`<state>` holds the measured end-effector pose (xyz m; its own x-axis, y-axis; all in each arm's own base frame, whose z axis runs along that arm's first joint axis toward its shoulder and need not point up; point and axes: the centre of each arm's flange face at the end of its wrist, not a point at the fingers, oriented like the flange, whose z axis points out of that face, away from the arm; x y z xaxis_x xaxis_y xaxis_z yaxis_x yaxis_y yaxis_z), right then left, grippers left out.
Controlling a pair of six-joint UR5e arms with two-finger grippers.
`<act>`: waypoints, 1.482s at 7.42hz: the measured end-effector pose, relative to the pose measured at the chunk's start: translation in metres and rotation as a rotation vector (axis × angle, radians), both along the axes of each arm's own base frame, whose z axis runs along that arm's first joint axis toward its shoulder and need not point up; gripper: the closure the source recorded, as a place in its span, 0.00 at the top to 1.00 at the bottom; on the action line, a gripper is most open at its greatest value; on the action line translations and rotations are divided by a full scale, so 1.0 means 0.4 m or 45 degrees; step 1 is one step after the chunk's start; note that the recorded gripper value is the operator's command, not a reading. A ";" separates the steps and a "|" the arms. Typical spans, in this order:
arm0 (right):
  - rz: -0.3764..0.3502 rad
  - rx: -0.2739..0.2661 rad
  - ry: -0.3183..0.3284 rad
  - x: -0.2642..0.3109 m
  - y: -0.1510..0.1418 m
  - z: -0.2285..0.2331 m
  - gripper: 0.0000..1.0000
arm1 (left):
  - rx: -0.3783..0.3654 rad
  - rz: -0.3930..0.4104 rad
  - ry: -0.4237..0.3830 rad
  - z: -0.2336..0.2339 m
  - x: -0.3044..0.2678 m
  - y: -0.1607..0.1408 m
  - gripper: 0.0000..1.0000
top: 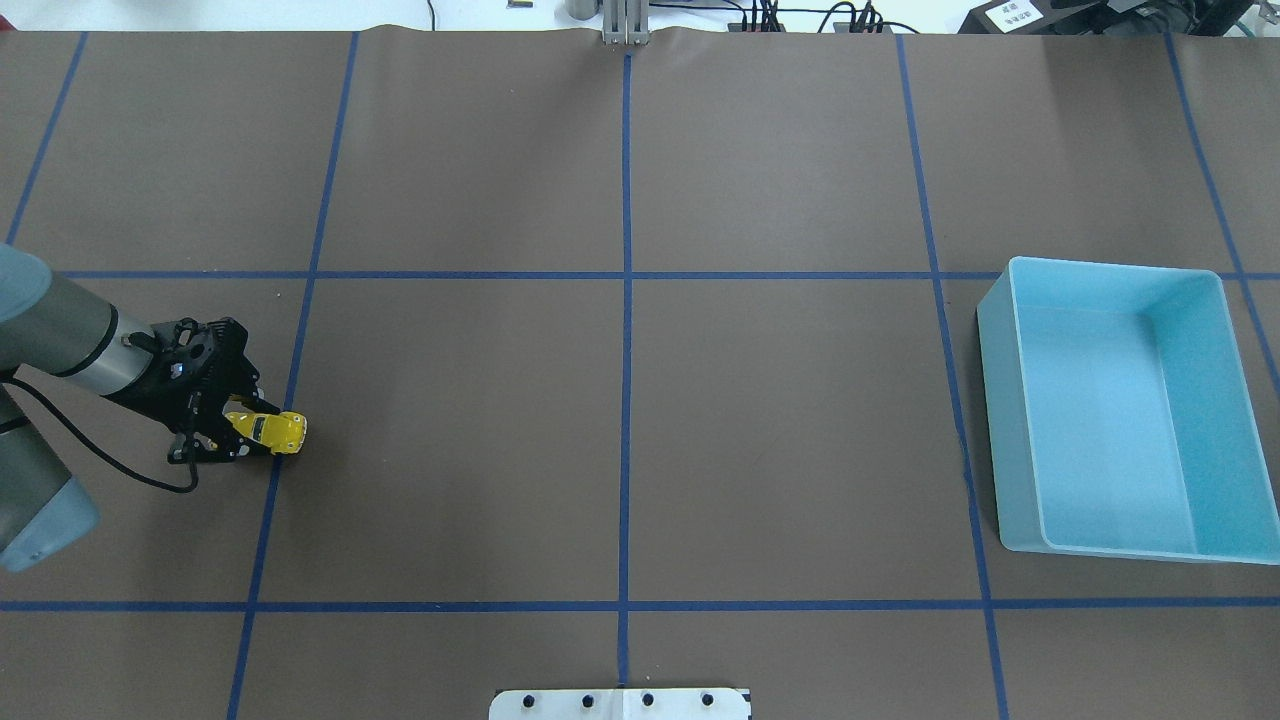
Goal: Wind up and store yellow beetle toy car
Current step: 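Drag the car backward along the table away from the blue bin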
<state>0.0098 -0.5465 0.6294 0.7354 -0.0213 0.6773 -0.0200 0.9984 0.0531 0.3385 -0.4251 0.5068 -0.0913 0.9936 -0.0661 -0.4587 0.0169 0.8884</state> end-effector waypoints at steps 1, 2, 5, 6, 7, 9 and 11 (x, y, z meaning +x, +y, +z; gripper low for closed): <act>0.001 -0.001 0.000 0.000 0.000 0.000 1.00 | -0.014 0.001 0.005 0.009 -0.016 -0.008 0.00; 0.001 -0.001 0.000 0.000 0.000 0.001 1.00 | -0.022 0.003 0.008 0.020 -0.031 -0.015 0.00; 0.001 -0.002 -0.002 0.000 0.000 0.001 1.00 | -0.013 0.015 0.012 0.064 -0.064 -0.025 0.00; 0.001 -0.002 -0.002 0.000 -0.001 0.000 1.00 | -0.010 0.017 0.023 0.091 -0.072 -0.025 0.00; 0.001 -0.001 -0.002 0.000 -0.001 0.000 1.00 | -0.013 0.019 0.037 0.120 -0.088 -0.026 0.00; 0.001 -0.001 -0.002 0.000 -0.002 0.000 1.00 | -0.037 0.012 0.058 0.158 -0.134 -0.035 0.00; 0.001 -0.001 -0.002 0.000 -0.002 0.000 1.00 | -0.032 0.011 0.059 0.197 -0.173 -0.037 0.00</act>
<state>0.0096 -0.5471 0.6292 0.7343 -0.0201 0.6785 -0.0208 0.9984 0.0520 0.2693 -0.4399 0.5857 -0.1036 0.9909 -0.0864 -0.4172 0.0356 0.9081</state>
